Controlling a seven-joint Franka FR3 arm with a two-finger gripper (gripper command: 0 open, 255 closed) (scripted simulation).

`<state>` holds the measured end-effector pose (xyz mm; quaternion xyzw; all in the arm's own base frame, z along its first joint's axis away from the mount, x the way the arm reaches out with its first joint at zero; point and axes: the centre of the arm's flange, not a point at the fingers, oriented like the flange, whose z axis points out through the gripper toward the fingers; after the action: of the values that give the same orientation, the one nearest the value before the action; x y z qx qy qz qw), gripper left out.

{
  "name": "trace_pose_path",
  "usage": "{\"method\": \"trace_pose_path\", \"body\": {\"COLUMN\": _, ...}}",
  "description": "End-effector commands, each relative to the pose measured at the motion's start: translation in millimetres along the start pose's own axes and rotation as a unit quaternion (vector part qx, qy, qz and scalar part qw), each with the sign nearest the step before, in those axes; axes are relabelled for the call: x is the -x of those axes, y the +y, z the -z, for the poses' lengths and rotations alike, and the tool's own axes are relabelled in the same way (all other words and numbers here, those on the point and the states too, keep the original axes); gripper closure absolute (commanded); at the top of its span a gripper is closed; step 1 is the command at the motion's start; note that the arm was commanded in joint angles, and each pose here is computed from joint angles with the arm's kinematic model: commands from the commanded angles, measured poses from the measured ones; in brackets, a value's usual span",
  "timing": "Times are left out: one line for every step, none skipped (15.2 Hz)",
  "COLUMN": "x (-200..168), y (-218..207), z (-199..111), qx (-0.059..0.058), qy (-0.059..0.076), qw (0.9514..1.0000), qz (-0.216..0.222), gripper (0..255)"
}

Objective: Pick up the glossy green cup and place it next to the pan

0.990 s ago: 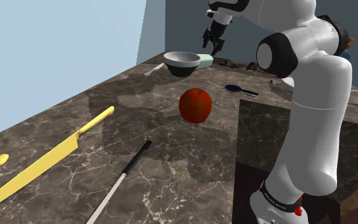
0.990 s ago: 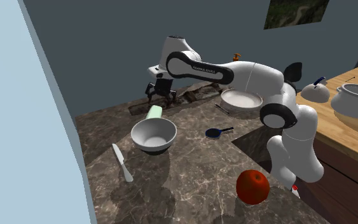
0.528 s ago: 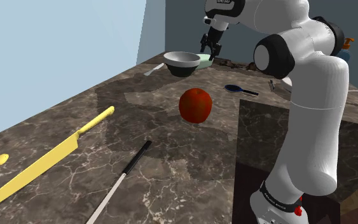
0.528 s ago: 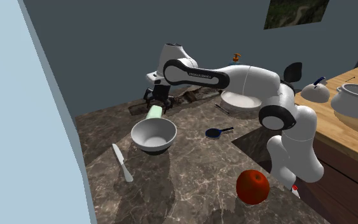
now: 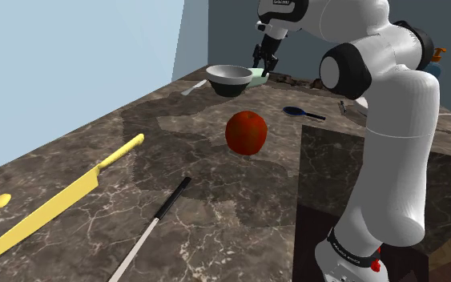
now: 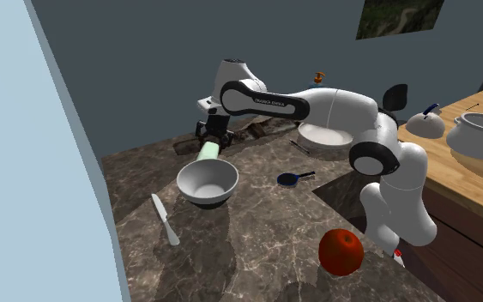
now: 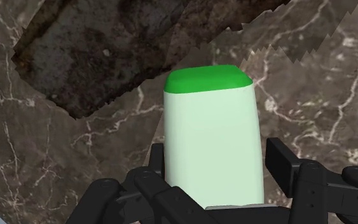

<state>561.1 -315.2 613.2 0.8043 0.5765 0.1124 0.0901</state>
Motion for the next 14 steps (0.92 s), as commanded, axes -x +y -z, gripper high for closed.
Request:
{"method": "trace_pose_path", "body": {"x": -0.3, "y": 0.1, "z": -0.3, "qx": 0.0, "qy": 0.0, "qw": 1.0, "qz": 0.0, "gripper": 255}}
{"method": "trace_pose_path", "body": {"x": -0.3, "y": 0.1, "z": -0.3, "qx": 0.0, "qy": 0.0, "qw": 1.0, "qz": 0.0, "gripper": 255}}
{"method": "trace_pose_path", "body": {"x": -0.3, "y": 0.1, "z": -0.2, "qx": 0.0, "qy": 0.0, "qw": 1.0, "qz": 0.0, "gripper": 255}}
{"method": "trace_pose_path", "body": {"x": -0.3, "y": 0.1, "z": -0.2, "qx": 0.0, "qy": 0.0, "qw": 1.0, "qz": 0.0, "gripper": 255}}
{"method": "trace_pose_path", "body": {"x": -0.3, "y": 0.1, "z": -0.2, "qx": 0.0, "qy": 0.0, "qw": 1.0, "qz": 0.0, "gripper": 255}}
{"method": "trace_pose_path", "body": {"x": -0.1, "y": 0.2, "z": -0.2, "qx": 0.0, "qy": 0.0, "qw": 1.0, "qz": 0.0, "gripper": 255}}
{"method": "trace_pose_path", "body": {"x": -0.2, "y": 0.1, "z": -0.1, "qx": 0.0, "qy": 0.0, "qw": 1.0, "qz": 0.0, "gripper": 255}}
{"method": "trace_pose_path", "body": {"x": -0.3, "y": 0.0, "z": -0.4, "qx": 0.0, "qy": 0.0, "qw": 1.0, "qz": 0.0, "gripper": 255}}
{"method": "trace_pose_path", "body": {"x": -0.8, "y": 1.5, "z": 4.7, "qx": 0.0, "qy": 0.0, "qw": 1.0, "qz": 0.0, "gripper": 255}}
{"method": "trace_pose_path", "body": {"x": -1.1, "y": 2.9, "z": 9.7, "qx": 0.0, "qy": 0.0, "qw": 1.0, "qz": 0.0, "gripper": 255}}
{"method": "trace_pose_path", "body": {"x": -1.5, "y": 4.4, "z": 14.8, "qx": 0.0, "qy": 0.0, "qw": 1.0, "qz": 0.0, "gripper": 255}}
{"method": "trace_pose_path", "body": {"x": -1.9, "y": 5.8, "z": 19.9, "qx": 0.0, "qy": 0.0, "qw": 1.0, "qz": 0.0, "gripper": 255}}
{"method": "trace_pose_path", "body": {"x": -2.4, "y": 7.3, "z": 24.9, "qx": 0.0, "qy": 0.0, "qw": 1.0, "qz": 0.0, "gripper": 255}}
{"method": "trace_pose_path", "body": {"x": -2.8, "y": 8.7, "z": 30.0, "qx": 0.0, "qy": 0.0, "qw": 1.0, "qz": 0.0, "gripper": 255}}
